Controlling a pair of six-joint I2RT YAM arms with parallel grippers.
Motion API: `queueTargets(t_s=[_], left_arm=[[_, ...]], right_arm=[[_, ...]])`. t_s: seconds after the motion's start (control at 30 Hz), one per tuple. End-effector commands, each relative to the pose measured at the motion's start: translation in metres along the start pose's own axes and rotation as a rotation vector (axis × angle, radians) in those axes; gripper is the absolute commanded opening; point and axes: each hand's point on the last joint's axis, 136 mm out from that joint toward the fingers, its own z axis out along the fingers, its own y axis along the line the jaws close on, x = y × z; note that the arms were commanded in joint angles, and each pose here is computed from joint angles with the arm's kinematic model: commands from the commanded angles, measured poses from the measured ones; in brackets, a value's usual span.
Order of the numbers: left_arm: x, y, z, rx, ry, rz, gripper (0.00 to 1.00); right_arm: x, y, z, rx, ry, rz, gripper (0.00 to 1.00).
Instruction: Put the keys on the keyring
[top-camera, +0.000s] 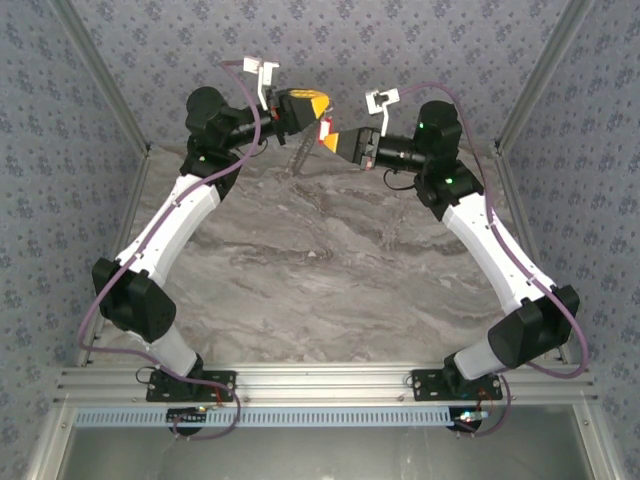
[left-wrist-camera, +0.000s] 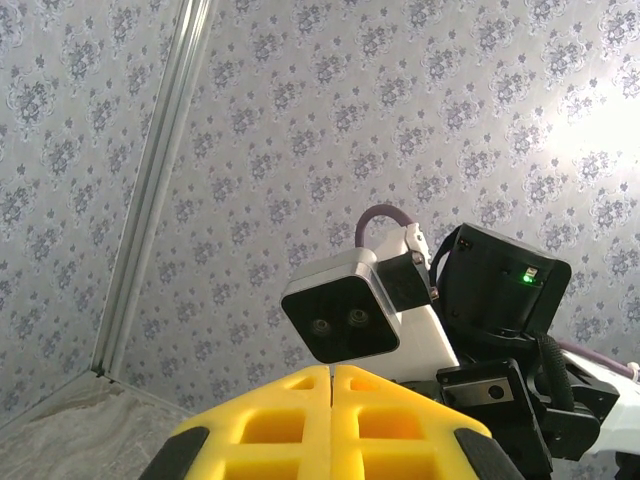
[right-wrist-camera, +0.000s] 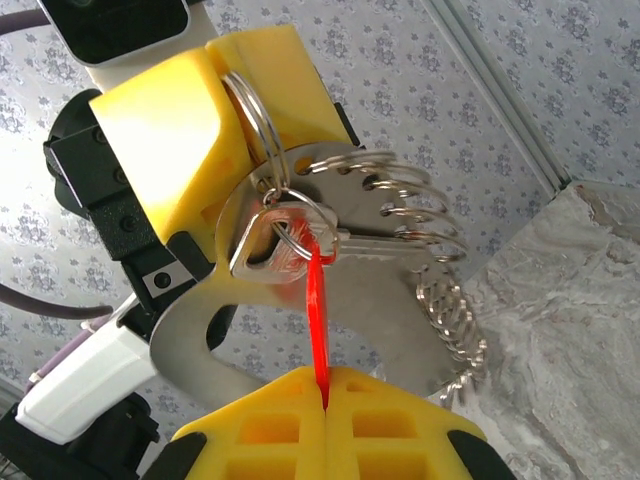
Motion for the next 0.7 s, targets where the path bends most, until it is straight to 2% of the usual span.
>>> queueTargets(t_s=[0.0,0.07,0.13,0.4,0.5,0.67], left_arm=[[-0.021,-0.014,0.001,0.038,-0.049,0.063,0.0],[-0.021,-0.014,0.001,0.037,-0.049,0.06,0.0],[-0.021,-0.014,0.0,0.037,-0.049,0.061,0.0],[-0.019,-0.014,-0.002,0.038,-0.067,0.061,0.0],[-0.019,-0.014,-0.002,0.045,-0.081,0.057,0.0],[-0.025,-0.017,-0.002,0.065,-0.108,0.041,0.0]], right_arm=[[0.003,0.011,-0.005,-0.006,0.029,-0.004,0.09],[0.001,0.009,-0.011,0.007,0.02,-0.001,0.22],[-0.005,0.005,-0.022,0.024,-0.007,-0.001,0.28],[-0.05,0.002,-0.064,0.067,-0.168,-0.033,0.42],[-0.07,0.011,-0.067,0.041,-0.221,-0.062,0.48],[-0.096,0.019,-0.059,-0.042,-0.289,-0.071,0.49]])
